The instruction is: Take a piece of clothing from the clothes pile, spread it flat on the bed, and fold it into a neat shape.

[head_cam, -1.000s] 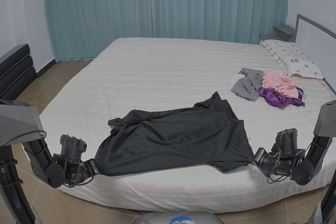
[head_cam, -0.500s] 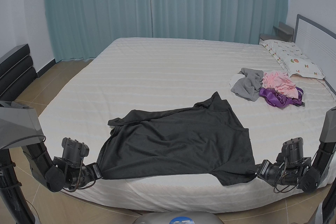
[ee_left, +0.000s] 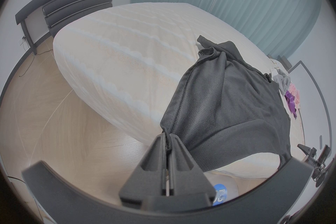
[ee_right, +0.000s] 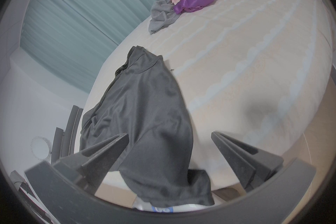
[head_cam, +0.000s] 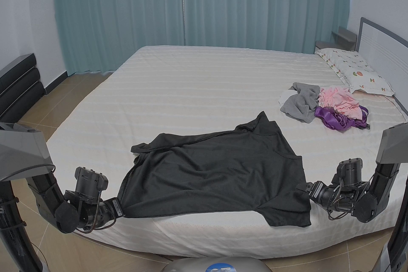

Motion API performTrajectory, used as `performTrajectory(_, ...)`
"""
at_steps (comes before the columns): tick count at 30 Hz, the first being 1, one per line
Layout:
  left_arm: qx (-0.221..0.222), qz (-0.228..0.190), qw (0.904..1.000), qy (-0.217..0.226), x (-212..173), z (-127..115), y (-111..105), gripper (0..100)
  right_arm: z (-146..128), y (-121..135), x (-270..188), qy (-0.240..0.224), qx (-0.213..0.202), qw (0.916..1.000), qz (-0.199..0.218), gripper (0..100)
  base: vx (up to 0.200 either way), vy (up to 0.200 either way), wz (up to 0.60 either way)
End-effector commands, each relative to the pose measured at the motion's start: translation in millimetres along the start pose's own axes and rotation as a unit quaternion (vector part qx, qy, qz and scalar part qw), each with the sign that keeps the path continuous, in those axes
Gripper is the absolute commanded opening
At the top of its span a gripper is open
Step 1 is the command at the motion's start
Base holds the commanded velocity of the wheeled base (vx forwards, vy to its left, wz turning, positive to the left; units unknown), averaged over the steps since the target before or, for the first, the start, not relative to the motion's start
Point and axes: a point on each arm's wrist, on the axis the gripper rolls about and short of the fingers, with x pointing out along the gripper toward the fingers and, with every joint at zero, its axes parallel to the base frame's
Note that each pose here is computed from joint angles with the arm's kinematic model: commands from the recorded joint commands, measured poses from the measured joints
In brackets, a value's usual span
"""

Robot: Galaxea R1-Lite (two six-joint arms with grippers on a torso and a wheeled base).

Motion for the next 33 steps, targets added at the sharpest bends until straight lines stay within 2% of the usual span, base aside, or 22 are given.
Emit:
performTrajectory(1,-0.001,-0.001,1.0,-0.002,0.0,0.5,0.0,0,6.8,-5.5,22.9,-0.004,0.007,0.9999,-0.007,100,0.0,0.0,0.0)
performTrajectory(2,-0.001,-0.001,1.0,-0.002,0.0,0.5,0.0,0,8.5,-4.9,25.7,-0.006,0.007,0.9999,-0.006,100,0.0,0.0,0.0)
performTrajectory(3,0.0,-0.001,1.0,-0.001,-0.1,0.3,-0.3,0,9.1,-4.4,26.1,-0.007,0.007,0.9999,-0.004,0,0.0,0.0,0.0)
performTrajectory(7,-0.001,-0.001,1.0,-0.002,0.1,0.8,-0.2,0,19.2,2.9,37.9,-0.02,0.005,0.9997,0.012,0,0.0,0.0,0.0)
performTrajectory(14,0.0,0.001,1.0,0.001,1.0,-0.1,0.2,0,34.8,10.1,48.4,-0.035,0.008,0.9992,0.016,0,0.0,0.0,0.0)
performTrajectory(19,0.0,0.001,1.0,0.001,1.0,-0.1,0.2,0,46.2,7.5,44.5,-0.049,0.017,0.9986,0.012,0,0.0,0.0,0.0)
performTrajectory(26,-0.001,0.001,1.0,0.0,2.2,0.5,0.2,0,44.0,0.6,37.2,-0.045,0.024,0.9987,0.006,0,0.0,0.0,0.0)
performTrajectory(27,-0.001,0.0,1.0,-0.001,1.9,0.8,0.0,0,42.8,1.5,34.4,-0.044,0.026,0.9987,0.009,100,0.0,0.0,0.0)
performTrajectory(31,-0.001,0.001,1.0,0.0,0.3,0.0,0.3,0,39.7,6.8,18.9,-0.04,0.027,0.9983,0.033,100,0.0,0.0,0.0)
performTrajectory(32,-0.002,0.001,1.0,0.0,0.3,0.3,0.6,100,39.3,6.6,18.3,-0.04,0.027,0.9983,0.032,100,0.0,0.0,0.0)
performTrajectory(33,-0.002,0.001,1.0,0.0,0.3,0.3,0.6,100,39.3,6.6,18.3,-0.04,0.027,0.9983,0.032,100,0.0,0.0,0.0)
